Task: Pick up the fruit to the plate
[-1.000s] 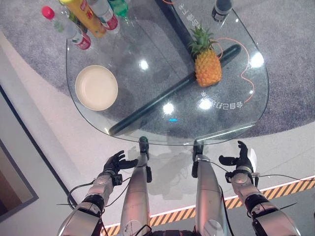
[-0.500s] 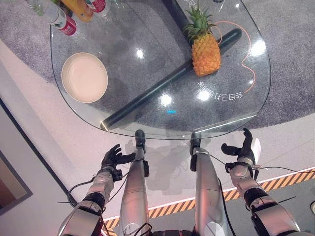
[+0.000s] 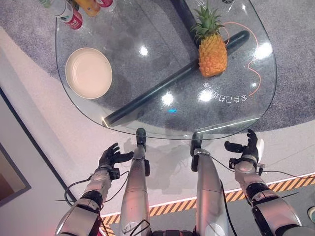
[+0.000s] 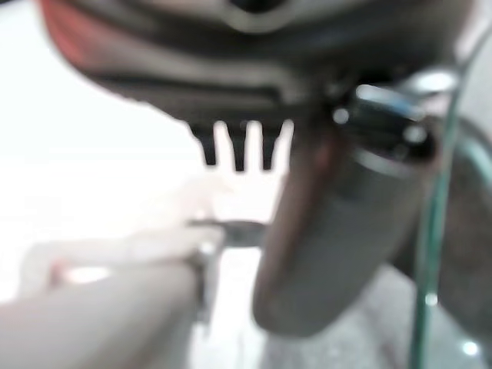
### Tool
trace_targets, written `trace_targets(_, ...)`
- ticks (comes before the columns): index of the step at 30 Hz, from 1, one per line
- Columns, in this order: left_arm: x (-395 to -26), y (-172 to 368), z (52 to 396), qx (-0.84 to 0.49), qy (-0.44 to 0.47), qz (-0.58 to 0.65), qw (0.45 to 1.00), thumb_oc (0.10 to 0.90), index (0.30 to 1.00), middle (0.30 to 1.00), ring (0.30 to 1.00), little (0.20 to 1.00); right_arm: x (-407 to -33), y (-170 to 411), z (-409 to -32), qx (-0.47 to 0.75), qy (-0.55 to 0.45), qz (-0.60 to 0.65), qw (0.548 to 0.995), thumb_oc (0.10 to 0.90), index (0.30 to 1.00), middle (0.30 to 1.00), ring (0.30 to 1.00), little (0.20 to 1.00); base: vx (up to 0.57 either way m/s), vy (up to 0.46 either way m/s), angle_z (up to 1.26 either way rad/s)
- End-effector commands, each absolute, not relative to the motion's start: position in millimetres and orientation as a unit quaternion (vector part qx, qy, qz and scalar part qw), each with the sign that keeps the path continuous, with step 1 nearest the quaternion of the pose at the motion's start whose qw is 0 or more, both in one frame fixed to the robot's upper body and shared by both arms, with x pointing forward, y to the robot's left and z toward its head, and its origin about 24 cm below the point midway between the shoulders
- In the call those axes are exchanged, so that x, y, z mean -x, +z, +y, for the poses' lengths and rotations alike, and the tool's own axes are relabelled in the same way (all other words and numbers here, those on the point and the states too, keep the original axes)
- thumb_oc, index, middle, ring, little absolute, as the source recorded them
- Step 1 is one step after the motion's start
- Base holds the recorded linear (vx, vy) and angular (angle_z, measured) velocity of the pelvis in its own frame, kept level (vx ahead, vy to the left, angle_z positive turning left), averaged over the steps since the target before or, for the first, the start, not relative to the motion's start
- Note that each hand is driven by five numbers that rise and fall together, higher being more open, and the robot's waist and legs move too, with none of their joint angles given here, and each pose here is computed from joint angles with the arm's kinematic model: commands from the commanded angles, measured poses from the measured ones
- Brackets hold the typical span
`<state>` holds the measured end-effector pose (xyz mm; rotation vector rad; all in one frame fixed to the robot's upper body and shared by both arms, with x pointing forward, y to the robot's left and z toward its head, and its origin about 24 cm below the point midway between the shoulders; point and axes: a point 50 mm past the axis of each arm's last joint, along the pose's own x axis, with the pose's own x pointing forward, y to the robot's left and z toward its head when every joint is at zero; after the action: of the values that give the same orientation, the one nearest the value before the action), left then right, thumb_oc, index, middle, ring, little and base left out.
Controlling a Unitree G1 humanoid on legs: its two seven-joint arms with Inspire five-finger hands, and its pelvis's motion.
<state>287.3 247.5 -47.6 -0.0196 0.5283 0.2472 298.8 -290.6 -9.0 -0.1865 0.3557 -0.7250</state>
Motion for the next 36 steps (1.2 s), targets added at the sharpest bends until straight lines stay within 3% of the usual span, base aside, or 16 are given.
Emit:
trace_targets(1,-276,-45,282,-0.01,0.16,0.269,0.95,0.8,0.9,0.9,0.9,0.9,-269,11,-359,0.014,-0.474,0.126,0.871,0.8,0.9,0.9,0.9,0.9,0.02,-0.033,0.03)
trace_targets(7,-273,-44,290,-0.022,0.162,0.273,0.948,0.8,0.9,0.9,0.9,0.9,-263,57,-399,-0.067,-0.562,0.021,0.824,0.8,0.9,0.9,0.9,0.9,0.01,-0.041,0.02)
trace_targets(13,-272,-45,290,-0.023,0.162,0.276,0.947,0.8,0.9,0.9,0.9,0.9,-270,115,-409,-0.086,-0.62,-0.112,0.772,0.8,0.9,0.9,0.9,0.9,0.0,0.005,0.0)
trace_targets(20,-276,-42,285,-0.013,0.16,0.272,0.949,0.8,0.9,0.9,0.9,0.9,-296,211,-365,-0.057,-0.559,-0.314,0.766,0.8,0.9,0.9,0.9,0.9,-0.03,0.05,0.0)
trace_targets(23,-275,-44,283,-0.01,0.161,0.272,0.949,0.8,0.9,0.9,0.9,0.9,-298,227,-346,-0.046,-0.532,-0.357,0.767,0.8,0.9,0.9,0.9,0.9,-0.01,0.027,0.02)
trace_targets(25,-275,-44,282,-0.004,0.161,0.271,0.949,0.8,0.9,0.9,0.9,0.9,-301,252,-312,-0.024,-0.47,-0.413,0.78,0.8,0.9,0.9,0.9,0.9,-0.03,0.061,0.02)
trace_targets(36,-274,-49,271,-0.004,0.144,0.268,0.953,0.8,0.9,0.9,0.9,0.9,-316,278,-228,0.053,-0.282,-0.446,0.848,0.8,0.9,0.9,0.9,0.9,0.0,0.008,0.0)
